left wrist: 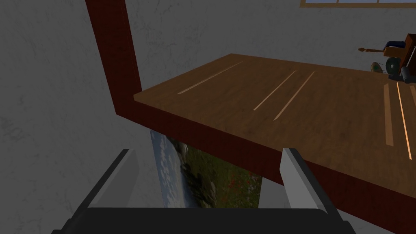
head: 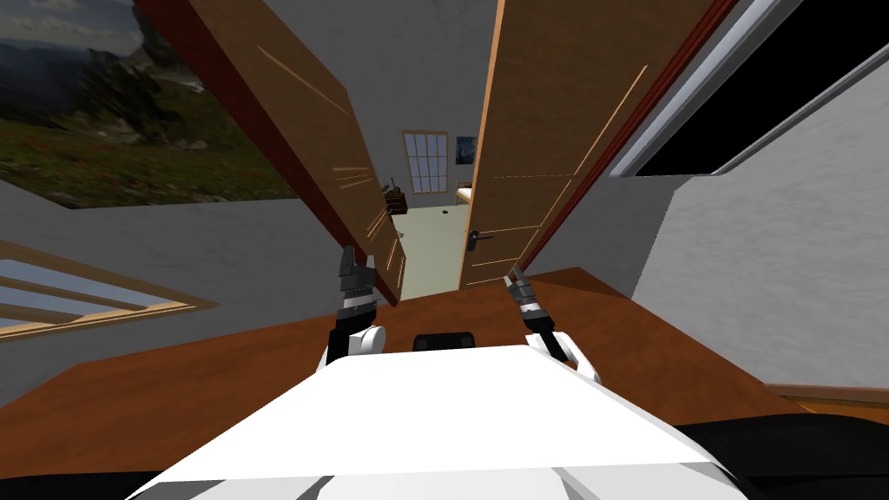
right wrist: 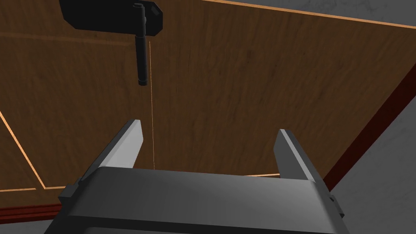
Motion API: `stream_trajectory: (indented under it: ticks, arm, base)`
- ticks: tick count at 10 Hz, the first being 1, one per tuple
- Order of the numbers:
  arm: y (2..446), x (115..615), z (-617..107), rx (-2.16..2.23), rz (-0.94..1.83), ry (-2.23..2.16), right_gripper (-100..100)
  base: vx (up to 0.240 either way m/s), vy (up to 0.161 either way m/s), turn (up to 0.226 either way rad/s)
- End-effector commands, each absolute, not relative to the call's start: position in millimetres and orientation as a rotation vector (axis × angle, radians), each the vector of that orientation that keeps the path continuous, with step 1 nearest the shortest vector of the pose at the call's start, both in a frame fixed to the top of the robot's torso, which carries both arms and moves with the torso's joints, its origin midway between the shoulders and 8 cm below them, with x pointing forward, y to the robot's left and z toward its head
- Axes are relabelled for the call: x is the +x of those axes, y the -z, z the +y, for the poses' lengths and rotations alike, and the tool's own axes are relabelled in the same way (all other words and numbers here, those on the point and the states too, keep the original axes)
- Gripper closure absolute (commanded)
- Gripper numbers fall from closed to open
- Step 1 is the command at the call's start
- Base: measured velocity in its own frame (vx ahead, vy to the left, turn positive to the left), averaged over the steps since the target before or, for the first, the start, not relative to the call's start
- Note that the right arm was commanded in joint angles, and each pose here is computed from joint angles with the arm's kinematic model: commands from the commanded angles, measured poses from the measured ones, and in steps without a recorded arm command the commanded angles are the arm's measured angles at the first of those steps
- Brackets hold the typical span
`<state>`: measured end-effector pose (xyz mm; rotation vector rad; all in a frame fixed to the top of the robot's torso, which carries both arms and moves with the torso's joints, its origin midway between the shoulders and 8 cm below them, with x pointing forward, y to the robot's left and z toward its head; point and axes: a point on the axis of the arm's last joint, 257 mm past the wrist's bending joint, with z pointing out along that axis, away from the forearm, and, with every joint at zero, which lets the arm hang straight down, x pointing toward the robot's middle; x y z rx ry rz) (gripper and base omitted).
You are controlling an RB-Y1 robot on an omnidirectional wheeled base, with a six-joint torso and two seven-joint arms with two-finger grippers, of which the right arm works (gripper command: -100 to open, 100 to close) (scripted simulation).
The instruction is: Push the door open
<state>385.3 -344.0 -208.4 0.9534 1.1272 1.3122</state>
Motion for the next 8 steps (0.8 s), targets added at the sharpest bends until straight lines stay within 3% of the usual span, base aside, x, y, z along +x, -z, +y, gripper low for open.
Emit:
stream_trajectory:
  ticks: [1,8]
  arm:
    - [220.9,384.6,-351.5,0.981,1.147,-1.309,-100]
    - [263.9,380.2,-384.3,1.091,1.217,-1.285,-100]
  base:
    - [0.134,0.011,0.065]
    - [0.174,-0.012,0.064]
